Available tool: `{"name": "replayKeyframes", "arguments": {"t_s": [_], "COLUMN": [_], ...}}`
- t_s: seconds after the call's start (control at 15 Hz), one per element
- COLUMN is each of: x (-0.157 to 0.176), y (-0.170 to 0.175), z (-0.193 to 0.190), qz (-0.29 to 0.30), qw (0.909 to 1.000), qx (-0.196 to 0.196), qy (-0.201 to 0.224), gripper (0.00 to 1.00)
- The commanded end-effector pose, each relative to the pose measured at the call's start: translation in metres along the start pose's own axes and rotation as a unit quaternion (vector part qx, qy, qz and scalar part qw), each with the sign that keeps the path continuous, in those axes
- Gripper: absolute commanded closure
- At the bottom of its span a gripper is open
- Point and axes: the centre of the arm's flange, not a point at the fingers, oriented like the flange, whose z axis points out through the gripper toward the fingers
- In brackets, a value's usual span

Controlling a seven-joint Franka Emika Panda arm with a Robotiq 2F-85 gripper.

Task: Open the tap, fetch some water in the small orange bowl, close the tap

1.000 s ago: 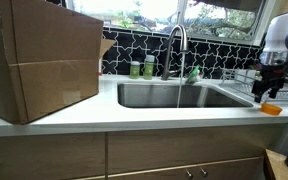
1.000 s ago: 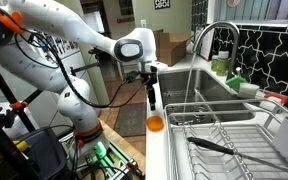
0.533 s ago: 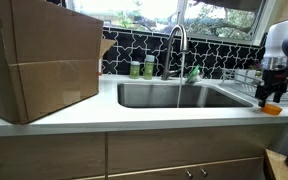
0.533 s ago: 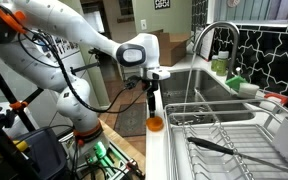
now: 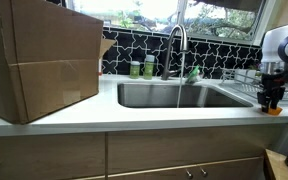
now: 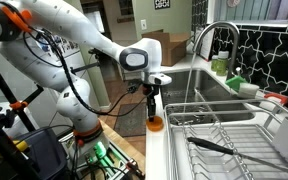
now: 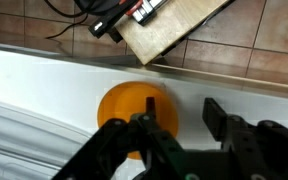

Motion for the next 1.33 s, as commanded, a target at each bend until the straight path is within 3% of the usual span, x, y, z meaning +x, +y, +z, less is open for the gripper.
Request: {"name": "replayKeyframes", "arguments": {"t_s": [0.0, 0.2, 0.47, 0.73, 1.0, 1.27], "x": [0.002, 0.002, 0.004, 0.005, 0.017, 0.037], "y": [0.001, -0.006, -0.025, -0.053, -0.082, -0.111], "z": [0.012, 0.004, -0.019, -0.051, -0.095, -0.144], "qz": [-0.018, -0.033, -0.074, -0.138, -0.218, -0.300], "qw": [0.9998, 0.9994, 0.9964, 0.9863, 0.9632, 0.9283], "qx": [-0.004, -0.009, -0.021, -0.044, -0.064, -0.052], "qy": [-0.001, 0.007, 0.035, 0.078, 0.143, 0.214], "gripper": [0.76, 0.98, 0.99, 0.99, 0.99, 0.99]}}
